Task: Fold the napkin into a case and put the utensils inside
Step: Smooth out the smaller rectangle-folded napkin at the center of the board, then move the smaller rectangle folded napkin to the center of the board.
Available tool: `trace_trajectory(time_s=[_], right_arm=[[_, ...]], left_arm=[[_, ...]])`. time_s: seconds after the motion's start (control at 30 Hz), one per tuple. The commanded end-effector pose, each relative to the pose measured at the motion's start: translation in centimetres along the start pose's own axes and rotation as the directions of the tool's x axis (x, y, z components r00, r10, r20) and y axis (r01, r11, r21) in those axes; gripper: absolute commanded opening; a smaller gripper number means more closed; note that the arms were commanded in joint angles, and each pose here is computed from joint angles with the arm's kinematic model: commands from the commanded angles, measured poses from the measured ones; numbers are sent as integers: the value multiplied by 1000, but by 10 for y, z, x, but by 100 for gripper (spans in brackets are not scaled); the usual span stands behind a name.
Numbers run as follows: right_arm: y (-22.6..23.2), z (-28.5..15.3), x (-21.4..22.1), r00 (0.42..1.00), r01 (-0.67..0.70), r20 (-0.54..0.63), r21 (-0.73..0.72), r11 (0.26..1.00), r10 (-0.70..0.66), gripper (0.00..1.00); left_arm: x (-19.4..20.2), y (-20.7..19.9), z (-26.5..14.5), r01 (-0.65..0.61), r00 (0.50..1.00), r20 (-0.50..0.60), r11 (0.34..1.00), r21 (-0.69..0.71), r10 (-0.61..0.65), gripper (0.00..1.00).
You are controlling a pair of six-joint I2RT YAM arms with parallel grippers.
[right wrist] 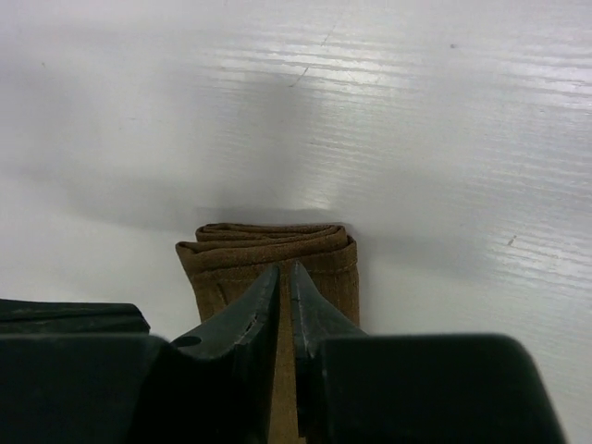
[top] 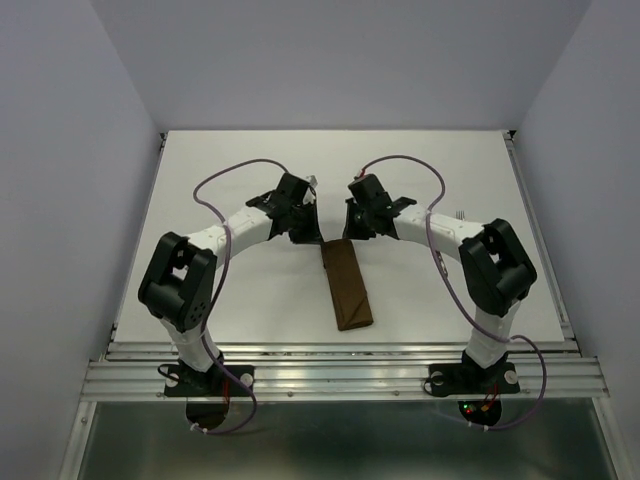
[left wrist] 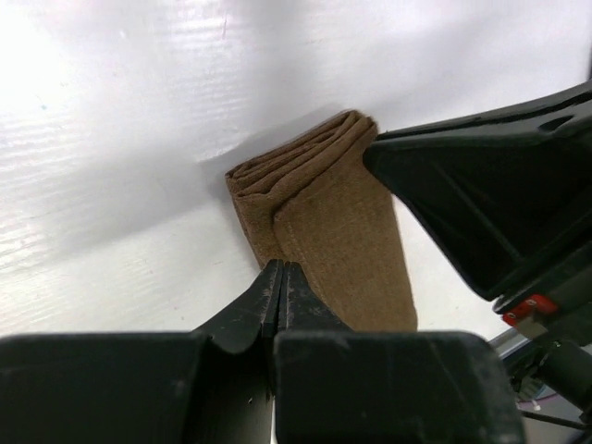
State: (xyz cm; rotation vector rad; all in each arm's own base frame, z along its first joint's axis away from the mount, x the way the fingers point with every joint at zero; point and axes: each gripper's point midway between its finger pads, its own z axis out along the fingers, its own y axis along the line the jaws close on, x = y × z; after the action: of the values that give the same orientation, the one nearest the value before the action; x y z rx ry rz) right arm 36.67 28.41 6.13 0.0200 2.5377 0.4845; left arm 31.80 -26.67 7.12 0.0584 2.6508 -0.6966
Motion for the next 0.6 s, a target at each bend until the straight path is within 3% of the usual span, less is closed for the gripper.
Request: trace_trajectory(time_s=[0.0, 0.3, 0.33, 0.57], right_arm=[[15, -34, -25, 996, 35, 84, -4, 999, -35, 17], [49, -46, 6, 989, 122, 85, -4, 993, -121, 21], [55, -44, 32, 990, 135, 53, -10, 991, -134, 20], [72, -58, 80, 993, 118, -12, -94, 989, -120, 20]], left_arm=[[-41, -18, -43, -37, 991, 126, 999, 26, 33, 3], [-44, 32, -39, 80, 992, 100, 996, -36, -76, 0], [-48, 31, -25, 109, 991, 84, 994, -7, -108, 0], [-77, 22, 8, 138, 986, 89, 990, 29, -140, 0]])
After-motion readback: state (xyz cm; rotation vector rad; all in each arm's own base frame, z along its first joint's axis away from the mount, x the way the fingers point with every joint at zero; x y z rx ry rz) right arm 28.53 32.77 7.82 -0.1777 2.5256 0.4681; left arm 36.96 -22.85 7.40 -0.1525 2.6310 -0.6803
